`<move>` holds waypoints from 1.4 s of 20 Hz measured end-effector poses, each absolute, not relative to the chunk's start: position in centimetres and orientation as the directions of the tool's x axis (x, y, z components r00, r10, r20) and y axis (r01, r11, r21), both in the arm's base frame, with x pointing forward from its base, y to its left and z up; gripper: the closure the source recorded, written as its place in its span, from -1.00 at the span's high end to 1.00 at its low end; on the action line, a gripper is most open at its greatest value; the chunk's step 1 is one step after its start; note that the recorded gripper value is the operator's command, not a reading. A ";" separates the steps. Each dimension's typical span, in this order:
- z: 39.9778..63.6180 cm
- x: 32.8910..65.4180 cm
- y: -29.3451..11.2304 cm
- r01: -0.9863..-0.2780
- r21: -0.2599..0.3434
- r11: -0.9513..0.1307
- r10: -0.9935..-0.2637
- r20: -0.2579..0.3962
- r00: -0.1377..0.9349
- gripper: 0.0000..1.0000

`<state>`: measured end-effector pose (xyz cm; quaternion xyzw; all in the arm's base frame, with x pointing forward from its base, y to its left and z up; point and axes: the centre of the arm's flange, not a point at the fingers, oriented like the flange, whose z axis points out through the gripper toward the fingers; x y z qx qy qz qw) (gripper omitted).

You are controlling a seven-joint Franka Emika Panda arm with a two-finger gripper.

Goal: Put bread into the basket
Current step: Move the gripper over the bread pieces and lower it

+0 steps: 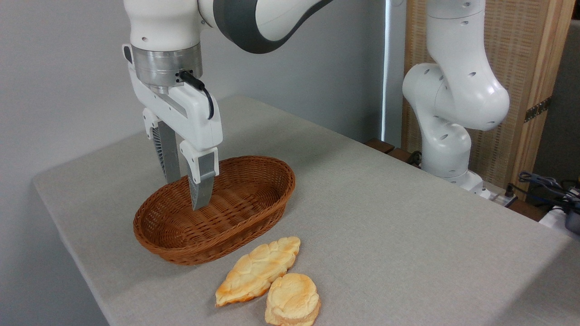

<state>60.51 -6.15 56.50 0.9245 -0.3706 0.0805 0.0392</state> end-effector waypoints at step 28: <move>50.5 57.7 11.1 -0.643 0.059 -0.764 -0.641 0.052 0.766 1.00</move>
